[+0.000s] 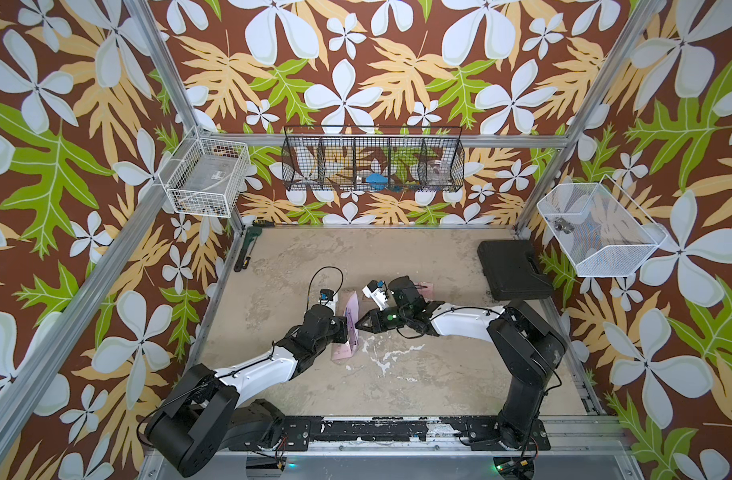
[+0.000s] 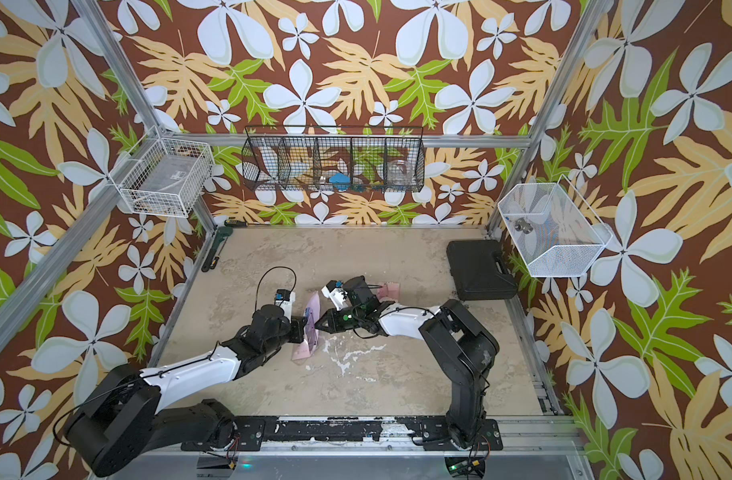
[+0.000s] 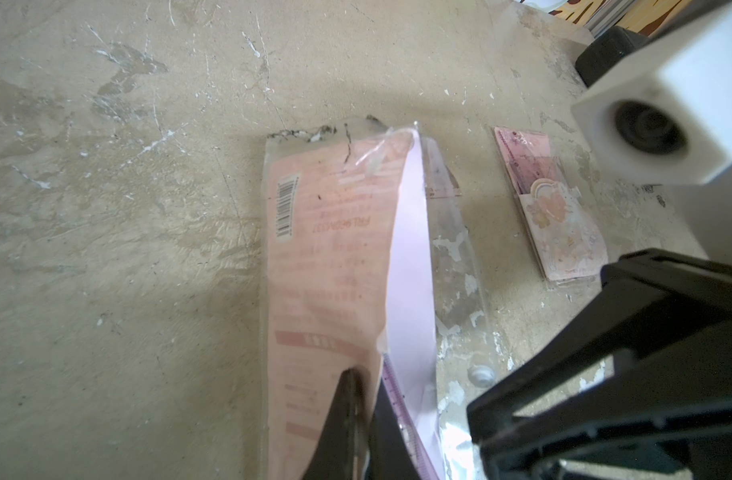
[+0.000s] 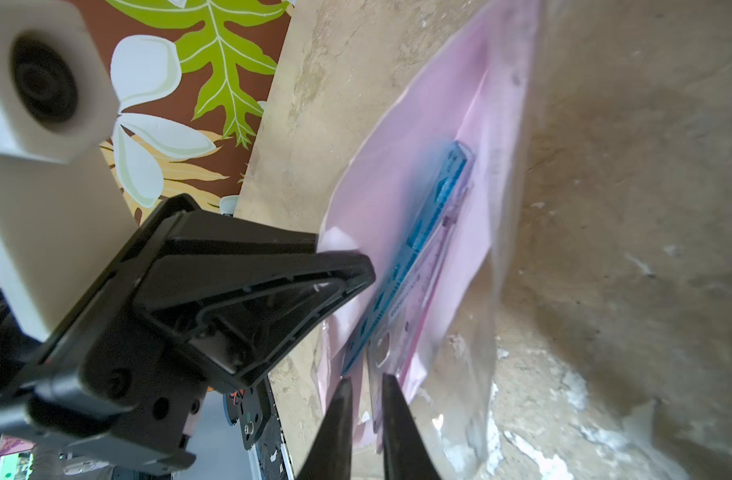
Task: Open the ruler set and take out the ruler
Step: Take out the ruler from the ruler set bag.
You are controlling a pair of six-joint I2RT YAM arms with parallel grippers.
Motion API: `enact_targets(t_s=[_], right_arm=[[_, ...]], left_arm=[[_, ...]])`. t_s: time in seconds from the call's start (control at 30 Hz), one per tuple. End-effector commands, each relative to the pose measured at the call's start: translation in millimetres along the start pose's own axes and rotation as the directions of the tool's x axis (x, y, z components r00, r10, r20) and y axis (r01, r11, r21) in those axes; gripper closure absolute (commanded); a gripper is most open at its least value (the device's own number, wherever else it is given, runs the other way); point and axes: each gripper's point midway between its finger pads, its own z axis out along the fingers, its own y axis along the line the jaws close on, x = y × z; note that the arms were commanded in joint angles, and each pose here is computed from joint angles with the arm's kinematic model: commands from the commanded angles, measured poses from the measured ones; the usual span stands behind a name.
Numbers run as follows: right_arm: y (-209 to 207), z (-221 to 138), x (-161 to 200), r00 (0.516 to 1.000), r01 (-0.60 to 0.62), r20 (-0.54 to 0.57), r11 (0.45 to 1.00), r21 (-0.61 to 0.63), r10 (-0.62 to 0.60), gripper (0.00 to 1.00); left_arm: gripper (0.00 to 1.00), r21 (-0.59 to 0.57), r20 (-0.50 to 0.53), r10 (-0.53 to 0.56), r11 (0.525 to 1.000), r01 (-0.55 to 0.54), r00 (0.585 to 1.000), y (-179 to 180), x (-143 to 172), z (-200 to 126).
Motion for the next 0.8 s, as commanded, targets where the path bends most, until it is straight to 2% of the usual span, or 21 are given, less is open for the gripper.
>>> enact_targets(t_s=[0.0,0.23,0.77], right_arm=[[-1,6,-3,1.000,0.003,0.006,1.000,0.000,-0.003,0.83],[-25,22,-1,0.999,-0.030,-0.015,0.998,0.060,0.031,0.79],[-21,44,15,0.995,-0.003,-0.096,1.000,0.014,0.004,0.75]], left_arm=[[1.00,0.006,0.006,0.002,1.000,-0.002,1.000,-1,0,-1],[1.00,0.011,0.007,-0.003,1.000,0.003,1.000,-1,1,-4],[1.00,0.010,0.014,-0.004,1.000,0.004,1.000,0,0,-3]])
